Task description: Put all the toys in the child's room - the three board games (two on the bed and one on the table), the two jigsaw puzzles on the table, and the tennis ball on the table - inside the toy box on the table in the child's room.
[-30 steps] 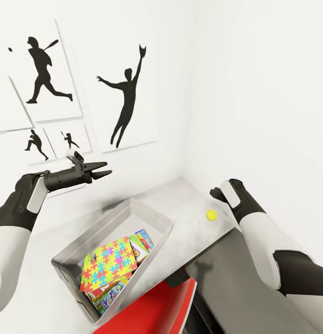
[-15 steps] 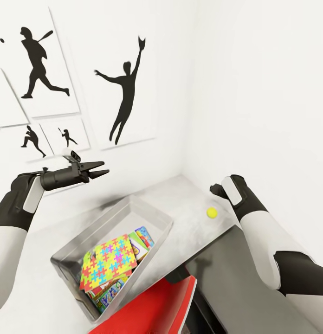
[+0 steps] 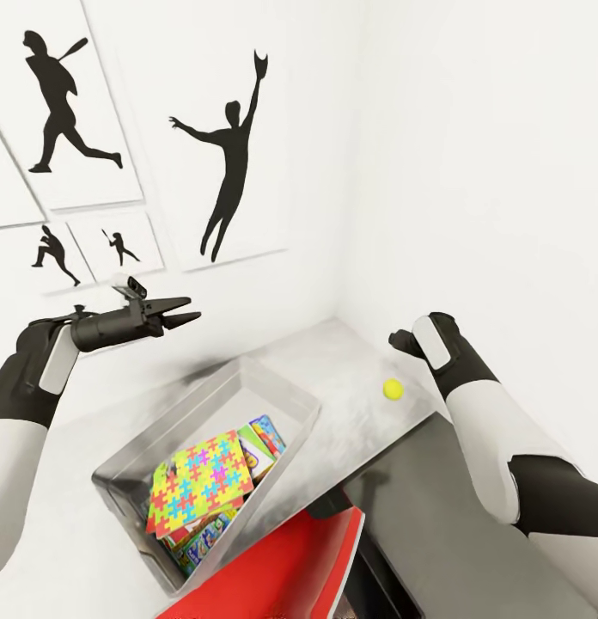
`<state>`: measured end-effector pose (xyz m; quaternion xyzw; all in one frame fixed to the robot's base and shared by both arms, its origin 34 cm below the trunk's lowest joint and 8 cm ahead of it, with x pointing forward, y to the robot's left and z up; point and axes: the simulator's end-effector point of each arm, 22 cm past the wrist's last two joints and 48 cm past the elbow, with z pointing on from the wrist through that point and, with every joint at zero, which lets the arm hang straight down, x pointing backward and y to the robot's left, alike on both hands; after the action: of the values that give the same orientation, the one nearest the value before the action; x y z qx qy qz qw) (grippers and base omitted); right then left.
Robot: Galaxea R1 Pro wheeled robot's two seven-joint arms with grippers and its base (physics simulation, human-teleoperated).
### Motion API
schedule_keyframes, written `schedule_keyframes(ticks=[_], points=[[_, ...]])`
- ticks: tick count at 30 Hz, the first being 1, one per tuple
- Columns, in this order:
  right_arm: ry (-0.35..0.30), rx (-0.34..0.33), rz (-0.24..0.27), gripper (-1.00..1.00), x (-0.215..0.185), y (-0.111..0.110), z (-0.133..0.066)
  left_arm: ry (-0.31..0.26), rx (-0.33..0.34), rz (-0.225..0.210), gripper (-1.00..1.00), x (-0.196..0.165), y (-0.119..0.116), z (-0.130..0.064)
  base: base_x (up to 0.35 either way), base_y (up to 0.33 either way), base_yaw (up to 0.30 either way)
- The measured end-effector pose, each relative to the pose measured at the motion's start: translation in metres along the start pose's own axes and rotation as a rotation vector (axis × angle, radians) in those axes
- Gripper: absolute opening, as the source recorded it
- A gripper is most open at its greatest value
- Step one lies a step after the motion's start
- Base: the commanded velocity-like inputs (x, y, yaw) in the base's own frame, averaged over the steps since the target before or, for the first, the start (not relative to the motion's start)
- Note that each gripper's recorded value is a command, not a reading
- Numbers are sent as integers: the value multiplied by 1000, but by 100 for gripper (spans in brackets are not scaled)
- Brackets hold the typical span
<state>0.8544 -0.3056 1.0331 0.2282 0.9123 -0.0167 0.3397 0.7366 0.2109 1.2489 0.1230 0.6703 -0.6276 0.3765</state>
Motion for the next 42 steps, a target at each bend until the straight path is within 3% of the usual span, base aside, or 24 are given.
schedule_keyframes(ticks=[10, 18, 27, 32, 42], points=[[10, 6, 1, 100, 2, -2, 8, 11, 17, 80, 100, -6, -18, 0, 0, 0, 0], [23, 12, -2, 100, 8, -4, 16, -11, 122, 177, 100, -23, -68, -11, 0, 0, 0], [38, 18, -6, 100, 17, -5, 25, 30, 182, 324, 100, -20, -116, -8, 0, 0, 0], [46, 23, -8, 100, 21, -6, 30, 43, 187, 342, 100, -16, -119, -5, 0, 0, 0], [61, 29, -10, 100, 28, -9, 40, 52, 183, 334, 100, -13, -110, -3, 0, 0, 0]])
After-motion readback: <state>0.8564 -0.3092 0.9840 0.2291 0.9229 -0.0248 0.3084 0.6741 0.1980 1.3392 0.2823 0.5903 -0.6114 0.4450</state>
